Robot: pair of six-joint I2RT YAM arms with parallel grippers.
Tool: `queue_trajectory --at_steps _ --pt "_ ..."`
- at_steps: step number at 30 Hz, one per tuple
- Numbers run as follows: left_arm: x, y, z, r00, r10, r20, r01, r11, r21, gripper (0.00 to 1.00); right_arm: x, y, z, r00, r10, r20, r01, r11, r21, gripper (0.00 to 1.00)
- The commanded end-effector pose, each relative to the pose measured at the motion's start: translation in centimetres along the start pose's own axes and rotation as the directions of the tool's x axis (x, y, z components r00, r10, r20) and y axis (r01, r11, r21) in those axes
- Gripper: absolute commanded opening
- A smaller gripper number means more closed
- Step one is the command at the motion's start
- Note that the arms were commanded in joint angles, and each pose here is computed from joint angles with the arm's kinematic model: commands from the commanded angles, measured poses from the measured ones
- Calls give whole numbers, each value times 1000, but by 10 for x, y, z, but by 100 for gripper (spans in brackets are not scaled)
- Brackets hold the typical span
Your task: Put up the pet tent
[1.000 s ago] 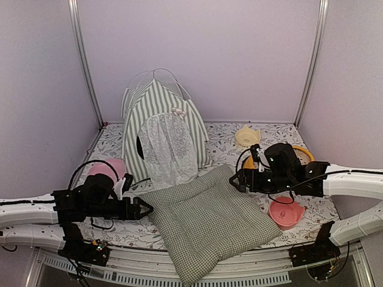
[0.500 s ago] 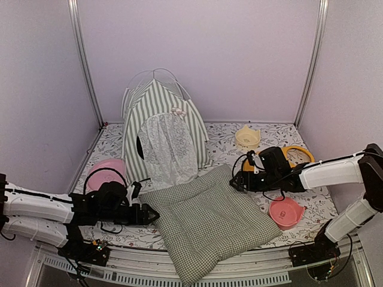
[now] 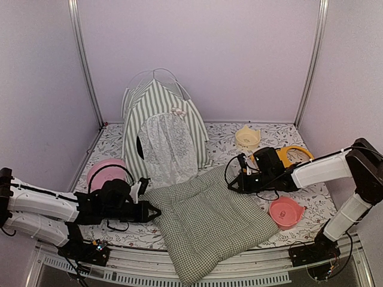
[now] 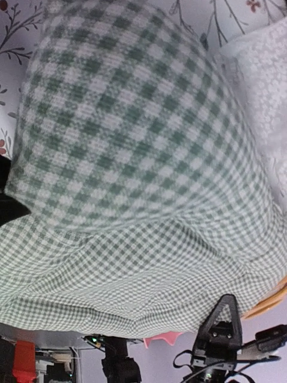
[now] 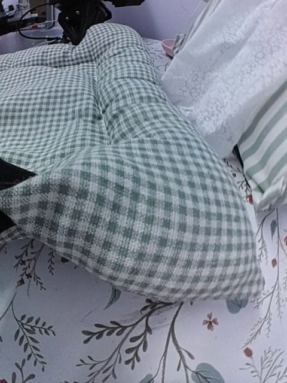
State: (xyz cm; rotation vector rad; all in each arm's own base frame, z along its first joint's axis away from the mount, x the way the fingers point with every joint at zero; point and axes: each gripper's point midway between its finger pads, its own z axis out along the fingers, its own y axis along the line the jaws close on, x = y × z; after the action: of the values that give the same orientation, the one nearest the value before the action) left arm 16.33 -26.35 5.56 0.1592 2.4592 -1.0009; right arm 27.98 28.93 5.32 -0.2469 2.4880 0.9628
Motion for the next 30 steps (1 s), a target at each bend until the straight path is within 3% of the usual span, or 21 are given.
queue_trajectory --at_steps 1,8,13,18,21,25,30 --pt "-20 -53 -8 998 45 45 -51 987 151 0 -16 62 -24 995 -79 62 83 993 -79 2" --pt "-34 -90 -5 999 -4 34 -3 977 214 0 14 151 -24 969 -239 66 247 955 -161 3" --pt "-38 -98 8 994 -103 29 94 974 205 0 52 179 2 960 -282 -4 274 937 -216 10" --pt "-35 -106 20 989 -144 17 137 967 213 0 77 194 17 957 -287 -42 268 929 -255 45" --pt "-35 -114 23 991 -136 12 130 966 222 0 85 198 22 955 -291 -53 270 931 -246 59" --pt "-37 -117 23 990 -143 15 136 965 226 0 92 194 25 950 -308 -49 294 936 -193 71" --pt "-38 -124 24 989 -148 6 142 959 246 0 103 179 37 933 -354 -69 351 935 -55 75"
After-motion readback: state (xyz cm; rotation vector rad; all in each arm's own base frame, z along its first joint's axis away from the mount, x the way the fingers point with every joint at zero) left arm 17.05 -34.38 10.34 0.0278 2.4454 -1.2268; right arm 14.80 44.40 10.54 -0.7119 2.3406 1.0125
